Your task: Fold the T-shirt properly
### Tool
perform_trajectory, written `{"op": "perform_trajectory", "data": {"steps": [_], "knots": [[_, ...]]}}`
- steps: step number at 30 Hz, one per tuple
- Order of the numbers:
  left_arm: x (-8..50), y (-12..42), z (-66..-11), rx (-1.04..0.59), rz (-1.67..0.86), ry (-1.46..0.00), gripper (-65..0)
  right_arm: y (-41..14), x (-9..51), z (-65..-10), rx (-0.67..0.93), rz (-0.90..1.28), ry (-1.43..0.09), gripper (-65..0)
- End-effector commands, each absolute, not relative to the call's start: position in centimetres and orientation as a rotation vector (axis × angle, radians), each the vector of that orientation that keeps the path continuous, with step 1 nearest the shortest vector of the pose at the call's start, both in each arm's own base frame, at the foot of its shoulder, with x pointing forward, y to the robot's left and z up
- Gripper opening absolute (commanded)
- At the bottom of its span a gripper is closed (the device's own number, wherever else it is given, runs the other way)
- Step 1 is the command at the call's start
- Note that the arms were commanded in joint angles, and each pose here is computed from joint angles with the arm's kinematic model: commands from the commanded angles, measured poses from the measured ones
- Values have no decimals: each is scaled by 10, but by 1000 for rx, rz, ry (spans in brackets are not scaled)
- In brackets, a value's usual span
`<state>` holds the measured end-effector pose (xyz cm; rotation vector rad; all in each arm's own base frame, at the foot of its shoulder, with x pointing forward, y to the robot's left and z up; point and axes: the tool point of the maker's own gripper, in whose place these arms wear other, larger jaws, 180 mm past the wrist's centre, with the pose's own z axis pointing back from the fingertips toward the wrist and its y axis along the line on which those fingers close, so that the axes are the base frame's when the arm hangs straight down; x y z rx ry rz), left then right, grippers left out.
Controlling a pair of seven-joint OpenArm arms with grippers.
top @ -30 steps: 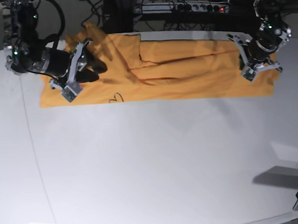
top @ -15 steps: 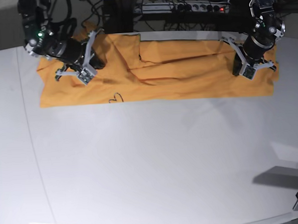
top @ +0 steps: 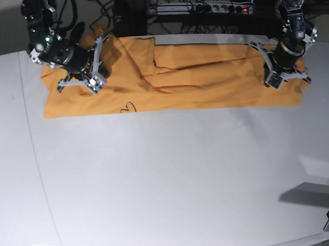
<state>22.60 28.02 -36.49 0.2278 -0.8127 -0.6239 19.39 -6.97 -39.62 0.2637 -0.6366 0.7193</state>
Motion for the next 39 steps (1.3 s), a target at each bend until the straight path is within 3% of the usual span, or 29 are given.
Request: {"op": "perform_trajectory", "data": {"steps": [1,14,19,26,39], "knots": [[236,285,-348,258,-625,-870,-650,-71,204,-386,246,732,-675,-647],[229,299,-362,253,-601,-824,-650,-84,216,-384,184,759,-650,-647],[231,323,-355,381,-610,-801,-650,-85,215,-389,188,754,-635,-647],[218,323,-364,410,-680,-764,-650,-89,210,-402,195,741,-594,-647],[190,336,-412,351,-627,-632,-650,-100,199,-443,227,687,-491,-647]]}}
